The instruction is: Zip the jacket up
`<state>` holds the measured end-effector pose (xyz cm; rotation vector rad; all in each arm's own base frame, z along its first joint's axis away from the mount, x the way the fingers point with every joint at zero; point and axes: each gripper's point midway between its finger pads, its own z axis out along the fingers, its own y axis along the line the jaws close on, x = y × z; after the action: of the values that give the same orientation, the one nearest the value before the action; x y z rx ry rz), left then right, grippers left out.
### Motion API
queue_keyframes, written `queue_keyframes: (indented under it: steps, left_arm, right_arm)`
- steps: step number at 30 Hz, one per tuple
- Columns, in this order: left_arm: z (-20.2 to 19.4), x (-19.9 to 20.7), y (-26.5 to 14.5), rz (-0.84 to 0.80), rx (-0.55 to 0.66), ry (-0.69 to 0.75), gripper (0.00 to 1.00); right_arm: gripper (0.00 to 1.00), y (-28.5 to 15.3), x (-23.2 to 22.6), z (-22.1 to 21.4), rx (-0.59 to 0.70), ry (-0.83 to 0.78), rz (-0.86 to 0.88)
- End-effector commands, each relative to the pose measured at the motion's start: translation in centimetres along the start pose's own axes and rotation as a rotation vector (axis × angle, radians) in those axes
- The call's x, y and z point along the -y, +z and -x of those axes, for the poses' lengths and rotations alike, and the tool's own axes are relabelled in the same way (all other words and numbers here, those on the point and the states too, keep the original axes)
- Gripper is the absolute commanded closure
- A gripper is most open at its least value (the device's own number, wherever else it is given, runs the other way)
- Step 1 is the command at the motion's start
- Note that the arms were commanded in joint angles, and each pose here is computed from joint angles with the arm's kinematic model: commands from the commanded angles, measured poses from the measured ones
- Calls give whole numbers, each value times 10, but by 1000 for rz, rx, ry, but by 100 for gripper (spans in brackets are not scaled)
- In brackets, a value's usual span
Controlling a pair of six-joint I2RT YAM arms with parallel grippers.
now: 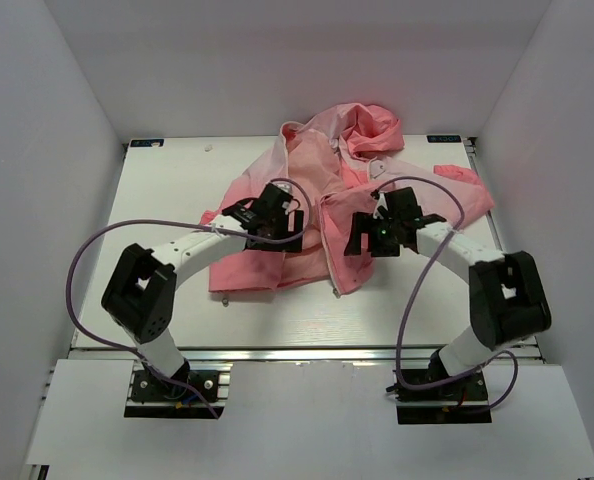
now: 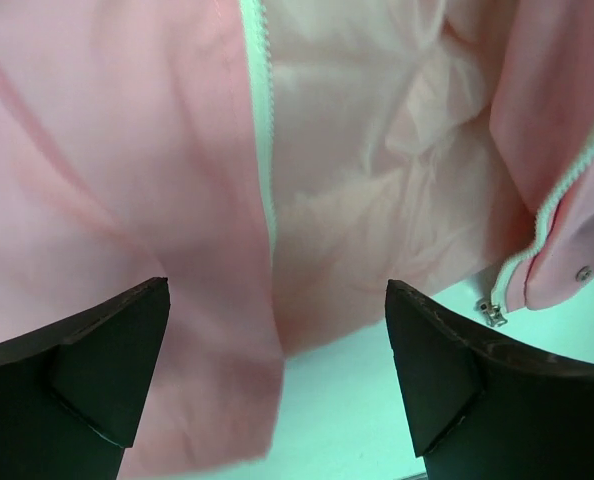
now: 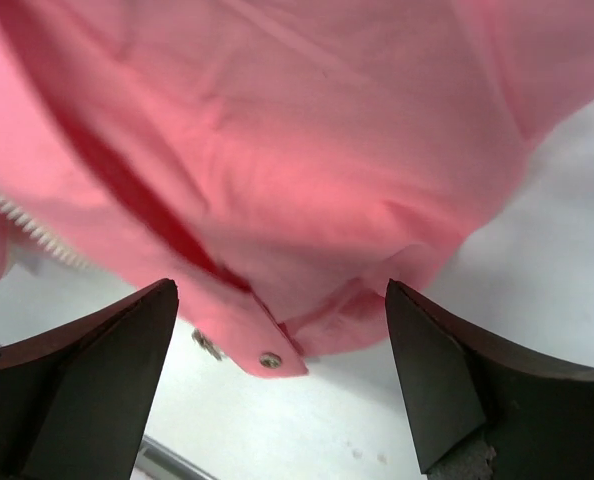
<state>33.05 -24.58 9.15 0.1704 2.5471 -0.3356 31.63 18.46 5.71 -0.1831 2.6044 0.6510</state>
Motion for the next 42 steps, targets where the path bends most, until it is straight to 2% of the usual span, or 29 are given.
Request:
queue_keyframes:
  steps: [1,8,9,11,12,14,16,19,21,22,25,31,35,38,42]
  left_arm:
    - [-12,-24,-31,214,-25,61,2]
    - [-49,-19,-29,352,-124,129,2]
    - [-52,-17,-28,364,-133,135,11]
    - [-57,-23,-25,414,-155,146,22]
    - [-58,-24,-24,425,-154,144,32]
    - [-59,-22,-21,421,-158,146,34]
    - [-61,-18,-18,396,-161,152,44]
    - [-65,-12,-12,355,-169,151,50]
    - [-65,-11,-11,346,-166,145,65]
    - [-65,-10,-10,343,-163,144,79]
    - [-60,-5,-12,316,-141,130,99]
    - [-32,24,-39,148,-33,110,100]
    - [-21,62,-67,-117,55,117,100]
    - [-30,89,-82,-336,88,141,100]
    - [-49,107,-85,-489,52,106,100]
  right_arm:
    - [11,-28,-4,-3,42,-42,-9]
    - [10,-49,-13,-23,60,-66,19]
    - [11,-50,-12,-24,63,-66,20]
    - [11,-53,-13,-27,69,-70,25]
    - [11,-54,-14,-28,74,-73,28]
    - [11,-54,-11,-32,71,-75,24]
    - [11,-53,-10,-36,64,-74,21]
    - [11,-53,-9,-38,61,-73,22]
    - [11,-54,-10,-41,61,-74,27]
    - [11,-54,-10,-41,61,-76,32]
    - [11,-59,-16,-43,64,-90,62]
    - [11,-68,-27,-48,72,-128,123]
    - [11,-72,-32,-51,80,-130,154]
    - [11,-73,-36,-53,81,-137,180]
    - [11,-70,-40,-50,88,-124,205]
